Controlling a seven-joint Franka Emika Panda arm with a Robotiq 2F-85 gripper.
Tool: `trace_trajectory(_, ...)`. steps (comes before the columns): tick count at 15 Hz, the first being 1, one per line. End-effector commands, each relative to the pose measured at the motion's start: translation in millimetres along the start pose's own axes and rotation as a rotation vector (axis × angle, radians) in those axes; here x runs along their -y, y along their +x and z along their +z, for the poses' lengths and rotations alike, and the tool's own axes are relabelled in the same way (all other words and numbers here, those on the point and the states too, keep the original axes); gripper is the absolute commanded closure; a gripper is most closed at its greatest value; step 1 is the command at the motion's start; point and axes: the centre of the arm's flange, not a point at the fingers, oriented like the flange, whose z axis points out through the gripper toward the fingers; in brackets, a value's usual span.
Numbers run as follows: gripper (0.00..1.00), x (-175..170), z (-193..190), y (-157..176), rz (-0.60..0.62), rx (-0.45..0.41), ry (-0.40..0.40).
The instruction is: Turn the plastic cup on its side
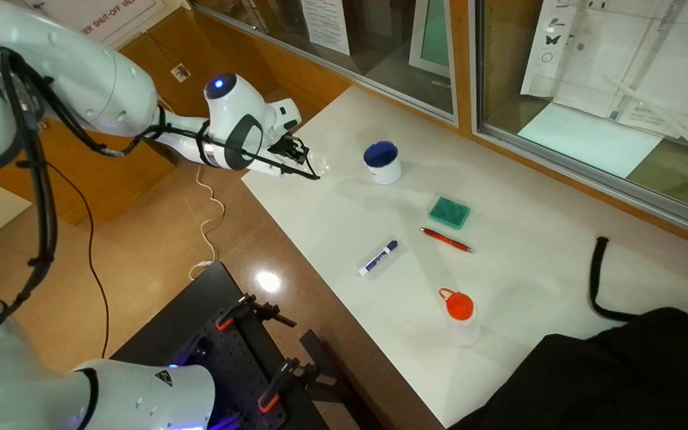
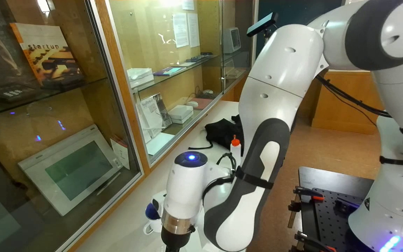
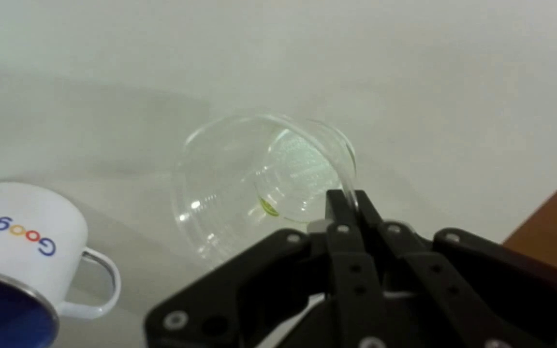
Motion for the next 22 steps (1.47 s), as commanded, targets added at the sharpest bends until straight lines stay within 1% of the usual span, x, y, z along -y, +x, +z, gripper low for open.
trace_trajectory(1, 0.99, -20, -33, -35, 0.022, -0.147, 0.143)
trace_trajectory(4, 0.99, -30, -34, -52, 0.040, -0.275, 0.247)
trace_trajectory(6, 0.99, -31, -32, -60, 0.023, -0.353, 0.328)
trace_trajectory(7, 0.99, -34, -33, -66, 0.009, -0.383, 0.363)
trace_trajectory(8, 0.99, -41, -32, -74, 0.007, -0.392, 0.375)
trace_trajectory(9, 0.99, -50, -32, -78, 0.002, -0.385, 0.387)
trace_trajectory(12, 0.99, -87, -35, -89, 0.032, -0.394, 0.378)
trace_trajectory(14, 0.99, -104, -32, -98, 0.060, -0.388, 0.385)
trace_trajectory(18, 0.99, -114, -20, -110, 0.118, -0.351, 0.395)
trace_trajectory(22, 0.99, -125, -6, -120, 0.162, -0.310, 0.352)
